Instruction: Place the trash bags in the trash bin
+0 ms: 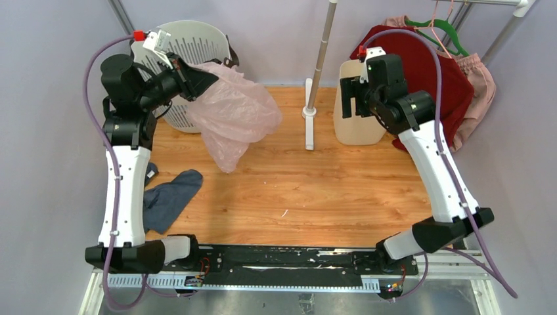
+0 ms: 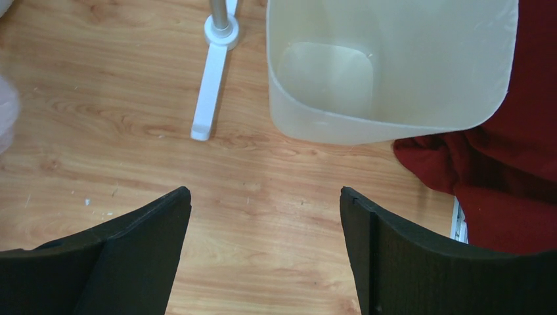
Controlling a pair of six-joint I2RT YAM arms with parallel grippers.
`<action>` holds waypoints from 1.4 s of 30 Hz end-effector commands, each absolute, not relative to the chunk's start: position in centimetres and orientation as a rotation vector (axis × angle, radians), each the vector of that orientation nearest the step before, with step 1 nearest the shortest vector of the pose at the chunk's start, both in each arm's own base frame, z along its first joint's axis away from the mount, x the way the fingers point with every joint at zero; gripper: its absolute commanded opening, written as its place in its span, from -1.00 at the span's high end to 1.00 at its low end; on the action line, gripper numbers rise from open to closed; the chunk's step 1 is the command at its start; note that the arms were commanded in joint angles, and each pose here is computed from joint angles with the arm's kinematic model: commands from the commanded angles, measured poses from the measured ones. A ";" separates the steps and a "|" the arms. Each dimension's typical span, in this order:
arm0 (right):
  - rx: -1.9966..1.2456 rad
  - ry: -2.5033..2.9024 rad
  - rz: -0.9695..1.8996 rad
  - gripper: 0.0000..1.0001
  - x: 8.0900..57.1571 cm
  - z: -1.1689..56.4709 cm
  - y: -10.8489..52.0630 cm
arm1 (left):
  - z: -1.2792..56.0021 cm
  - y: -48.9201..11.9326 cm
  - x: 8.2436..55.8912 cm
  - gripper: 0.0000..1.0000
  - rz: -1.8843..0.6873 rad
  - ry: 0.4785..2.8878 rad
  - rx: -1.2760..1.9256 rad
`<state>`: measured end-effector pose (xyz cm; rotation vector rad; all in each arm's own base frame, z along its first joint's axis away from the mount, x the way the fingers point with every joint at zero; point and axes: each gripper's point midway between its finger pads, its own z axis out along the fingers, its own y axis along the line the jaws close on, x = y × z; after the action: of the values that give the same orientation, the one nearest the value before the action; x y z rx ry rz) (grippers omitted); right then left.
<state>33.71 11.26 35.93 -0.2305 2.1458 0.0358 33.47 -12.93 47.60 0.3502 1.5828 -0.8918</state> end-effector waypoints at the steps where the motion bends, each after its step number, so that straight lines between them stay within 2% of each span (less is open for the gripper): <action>1: -0.206 2.167 0.003 -0.75 37.1 35.0 9.6 | 45.6 -11.3 32.7 1.00 -0.749 1.647 0.327; 11: -0.231 2.339 0.138 -0.75 43.4 27.5 9.4 | 44.9 -10.2 31.2 1.00 -0.648 1.677 0.305; 16: -0.225 2.418 0.141 -0.53 43.7 24.4 9.2 | 44.1 -10.3 31.1 1.00 -0.667 1.684 0.304; 17: -0.227 2.425 0.151 -0.40 43.7 24.0 9.3 | 44.0 -10.4 31.1 1.00 -0.674 1.686 0.305; 21: -0.231 2.447 0.151 0.94 43.7 23.1 9.4 | 43.5 -10.5 31.2 1.00 -0.684 1.694 0.309; 22: -0.231 2.446 0.145 1.00 43.8 23.2 9.3 | 43.6 -10.6 31.1 1.00 -0.685 1.693 0.311; 26: -0.233 2.416 0.100 1.00 43.2 24.7 8.8 | 43.6 -10.7 31.1 1.00 -0.690 1.691 0.314; 30: -0.273 2.344 0.103 1.00 40.4 28.3 9.5 | 43.5 -10.7 31.2 1.00 -0.696 1.693 0.314; 35: -0.438 2.315 0.154 1.00 33.8 31.1 12.8 | 43.5 -10.8 31.3 1.00 -0.711 1.690 0.309; 42: -0.837 2.285 0.178 1.00 23.4 30.3 18.0 | 43.9 -10.8 31.1 1.00 -0.704 1.681 0.316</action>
<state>28.35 17.23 31.80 -0.6295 2.2691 0.2431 31.35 -10.72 43.37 0.2994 1.7025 -0.7030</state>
